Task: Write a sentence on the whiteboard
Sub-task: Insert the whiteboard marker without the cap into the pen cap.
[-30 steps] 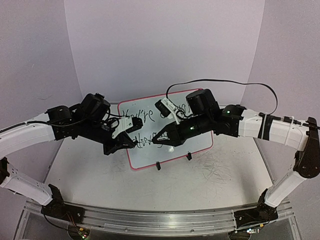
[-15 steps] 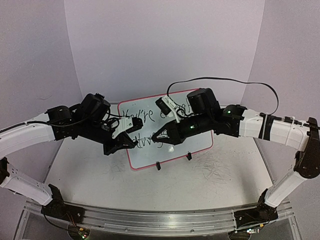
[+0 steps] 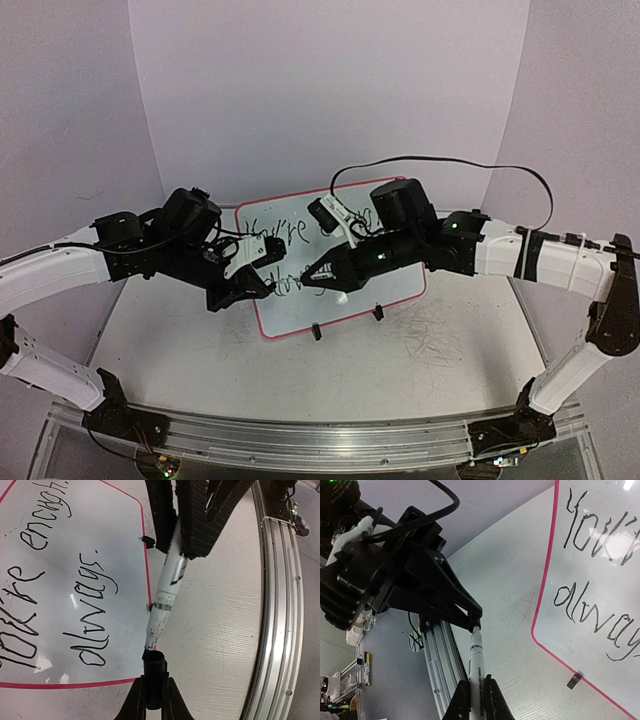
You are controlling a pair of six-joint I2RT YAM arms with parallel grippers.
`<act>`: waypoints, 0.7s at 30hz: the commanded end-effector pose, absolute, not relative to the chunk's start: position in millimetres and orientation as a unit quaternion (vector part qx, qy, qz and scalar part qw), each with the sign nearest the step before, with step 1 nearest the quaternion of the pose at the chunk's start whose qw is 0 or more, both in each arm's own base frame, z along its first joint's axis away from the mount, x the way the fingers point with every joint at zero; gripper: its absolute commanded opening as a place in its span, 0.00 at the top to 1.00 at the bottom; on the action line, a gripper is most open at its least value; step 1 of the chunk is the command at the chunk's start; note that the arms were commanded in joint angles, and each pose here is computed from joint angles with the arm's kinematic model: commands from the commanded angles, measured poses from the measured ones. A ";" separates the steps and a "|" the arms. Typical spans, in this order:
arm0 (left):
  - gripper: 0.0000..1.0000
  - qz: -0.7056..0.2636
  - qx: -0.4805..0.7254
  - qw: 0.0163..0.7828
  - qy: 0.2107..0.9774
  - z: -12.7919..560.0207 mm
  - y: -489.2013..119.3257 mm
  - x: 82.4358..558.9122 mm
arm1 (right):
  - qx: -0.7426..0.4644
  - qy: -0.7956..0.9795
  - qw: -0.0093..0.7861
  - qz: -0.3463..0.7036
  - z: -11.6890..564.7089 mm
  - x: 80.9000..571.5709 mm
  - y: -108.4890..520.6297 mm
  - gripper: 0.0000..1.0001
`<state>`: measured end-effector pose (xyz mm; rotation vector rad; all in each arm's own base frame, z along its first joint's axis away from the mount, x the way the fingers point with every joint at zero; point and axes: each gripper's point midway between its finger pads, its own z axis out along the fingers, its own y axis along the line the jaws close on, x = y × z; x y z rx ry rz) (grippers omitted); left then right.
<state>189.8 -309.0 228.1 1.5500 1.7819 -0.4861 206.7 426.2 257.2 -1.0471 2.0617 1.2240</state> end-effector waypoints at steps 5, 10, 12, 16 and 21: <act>1.00 -0.200 0.592 0.395 0.673 253.2 -312.0 188.7 | -0.392 0.757 0.257 0.455 253.7 199.9 428.8 1.00; 1.00 -0.202 0.591 0.395 0.674 253.5 -312.1 188.1 | -0.390 0.758 0.257 0.456 254.5 198.3 426.4 1.00; 1.00 -0.201 0.591 0.395 0.674 253.7 -311.8 188.5 | -0.389 0.760 0.254 0.455 251.8 198.1 425.7 1.00; 1.00 -0.201 0.589 0.397 0.674 255.0 -311.0 187.9 | -0.389 0.760 0.256 0.454 252.2 197.6 424.6 1.00; 1.00 -0.205 0.594 0.398 0.669 257.5 -313.2 185.4 | -0.391 0.759 0.253 0.454 251.0 198.2 426.5 1.00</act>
